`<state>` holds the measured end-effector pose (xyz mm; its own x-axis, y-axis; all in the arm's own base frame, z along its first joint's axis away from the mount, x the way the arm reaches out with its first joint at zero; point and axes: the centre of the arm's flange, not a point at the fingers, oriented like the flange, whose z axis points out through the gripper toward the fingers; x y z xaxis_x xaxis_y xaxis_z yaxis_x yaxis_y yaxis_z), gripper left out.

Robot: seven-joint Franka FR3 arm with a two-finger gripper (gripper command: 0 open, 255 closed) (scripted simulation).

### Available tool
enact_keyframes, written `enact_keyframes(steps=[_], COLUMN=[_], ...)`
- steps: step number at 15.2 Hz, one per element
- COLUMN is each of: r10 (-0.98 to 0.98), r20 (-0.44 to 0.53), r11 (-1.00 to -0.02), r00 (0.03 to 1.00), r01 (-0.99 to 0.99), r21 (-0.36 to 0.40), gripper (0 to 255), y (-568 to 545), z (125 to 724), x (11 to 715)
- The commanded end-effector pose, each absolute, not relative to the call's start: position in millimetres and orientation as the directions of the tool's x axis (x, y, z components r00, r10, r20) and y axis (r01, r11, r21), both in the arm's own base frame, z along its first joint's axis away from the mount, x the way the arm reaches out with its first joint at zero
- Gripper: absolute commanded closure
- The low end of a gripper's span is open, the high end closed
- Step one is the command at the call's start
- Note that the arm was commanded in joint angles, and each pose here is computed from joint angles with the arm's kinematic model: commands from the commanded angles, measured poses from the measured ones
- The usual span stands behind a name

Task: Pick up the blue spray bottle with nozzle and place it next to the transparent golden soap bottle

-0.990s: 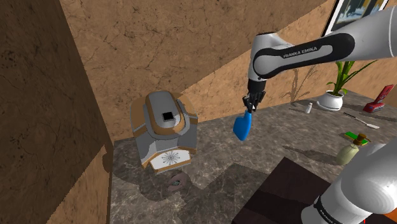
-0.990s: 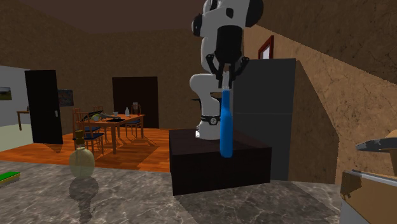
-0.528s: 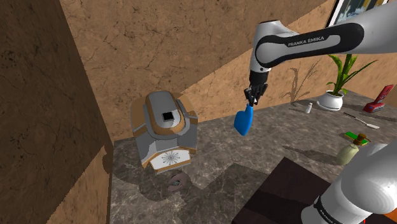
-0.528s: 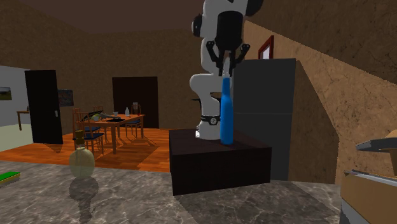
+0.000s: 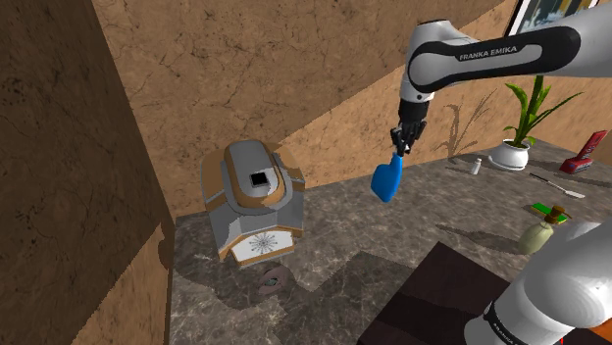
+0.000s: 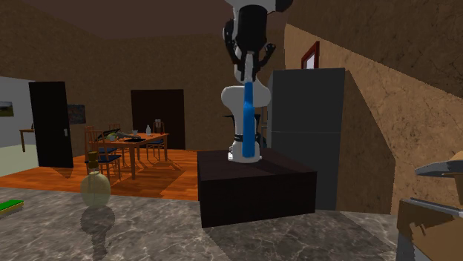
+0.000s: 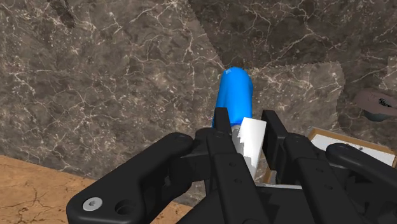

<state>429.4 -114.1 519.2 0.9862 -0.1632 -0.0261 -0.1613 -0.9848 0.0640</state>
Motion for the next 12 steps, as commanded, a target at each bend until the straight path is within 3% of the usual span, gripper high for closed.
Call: enact_keyframes(steps=[1,12], r10=[-0.162,-0.162], r20=[-0.026,-0.026], r11=[-0.985,-0.985], r00=[0.986,0.986], r01=[-0.16,-0.16], r21=[0.064,0.064], gripper=[255,255], y=[-137.3,-268.0], z=[520.1,520.4], x=[419.1,356.0])
